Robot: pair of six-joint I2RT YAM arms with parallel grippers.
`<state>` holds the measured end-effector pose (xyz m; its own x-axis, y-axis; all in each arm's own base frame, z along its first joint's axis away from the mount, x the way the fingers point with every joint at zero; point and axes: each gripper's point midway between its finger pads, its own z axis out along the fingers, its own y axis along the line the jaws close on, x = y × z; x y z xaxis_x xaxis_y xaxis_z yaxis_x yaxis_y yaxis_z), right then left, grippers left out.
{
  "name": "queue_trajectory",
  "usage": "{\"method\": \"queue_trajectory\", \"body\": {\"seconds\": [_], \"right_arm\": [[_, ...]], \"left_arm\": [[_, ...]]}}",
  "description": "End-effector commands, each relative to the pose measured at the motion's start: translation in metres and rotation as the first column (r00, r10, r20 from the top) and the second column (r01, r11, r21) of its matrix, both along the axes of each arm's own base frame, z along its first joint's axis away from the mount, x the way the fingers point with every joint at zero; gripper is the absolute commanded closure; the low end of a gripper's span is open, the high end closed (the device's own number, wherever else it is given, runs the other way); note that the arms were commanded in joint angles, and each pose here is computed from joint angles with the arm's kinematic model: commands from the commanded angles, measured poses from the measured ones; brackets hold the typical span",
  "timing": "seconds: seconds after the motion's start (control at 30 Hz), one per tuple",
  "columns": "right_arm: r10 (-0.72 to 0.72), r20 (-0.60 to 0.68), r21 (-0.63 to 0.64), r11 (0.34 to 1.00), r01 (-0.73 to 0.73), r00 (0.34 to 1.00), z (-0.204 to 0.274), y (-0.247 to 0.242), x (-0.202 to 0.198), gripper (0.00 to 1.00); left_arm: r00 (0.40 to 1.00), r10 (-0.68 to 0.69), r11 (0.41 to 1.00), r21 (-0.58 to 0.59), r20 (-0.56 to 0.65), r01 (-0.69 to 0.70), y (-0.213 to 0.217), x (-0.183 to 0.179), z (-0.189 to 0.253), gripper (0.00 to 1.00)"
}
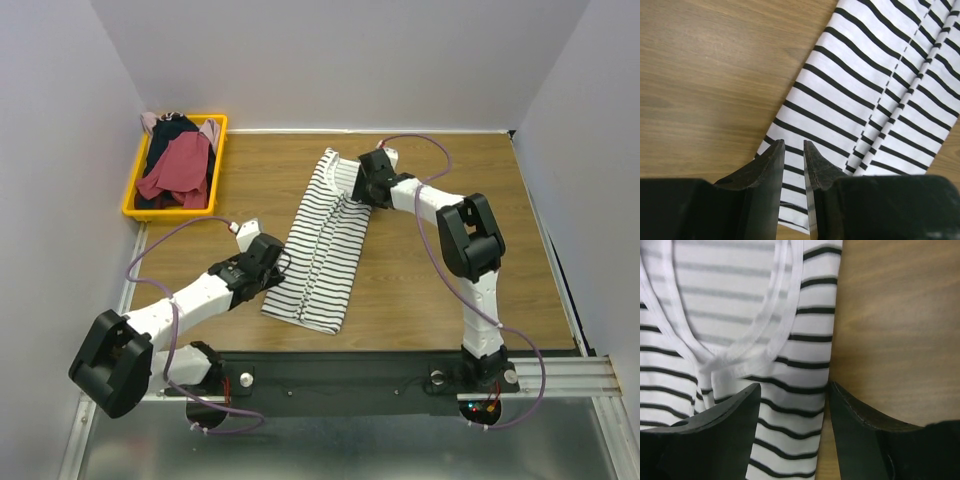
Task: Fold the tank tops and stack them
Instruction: Fold the tank top
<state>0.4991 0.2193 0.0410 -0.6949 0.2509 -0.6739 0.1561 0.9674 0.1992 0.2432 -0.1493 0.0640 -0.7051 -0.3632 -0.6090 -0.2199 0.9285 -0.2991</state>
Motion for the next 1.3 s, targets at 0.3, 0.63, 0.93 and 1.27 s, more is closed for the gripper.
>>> {"method": "queue_trajectory", "body": {"seconds": [0.3,0.63,0.93,1.27], "right_arm": [[0.023,-0.004,-0.086,0.996,-0.023,1.0,-0.018,-0.024,0.077,0.54],[-0.044,0.091,-0.269,0.961,0.067,0.995,-0.018,-0.062,0.128,0.83],[0.005,0.206,-0.275,0.96,0.053,0.978,0.01,-0.084,0.176,0.58],[-0.069,0.283,-0.137,0.984,0.111,0.957,0.119,-0.089,0.133,0.0]], "left_arm": [[0.993,-0.055,0.998,-0.001,0.102,0.055,-0.002,0.045,0.037,0.66],[0.988,-0.097,0.993,-0.055,0.119,0.104,-0.016,0.054,0.044,0.66],[0.987,-0.13,0.98,-0.136,0.097,0.142,-0.035,0.054,0.027,0.57],[0.989,-0.129,0.983,-0.124,0.076,0.137,-0.026,0.042,0.003,0.5]]}}
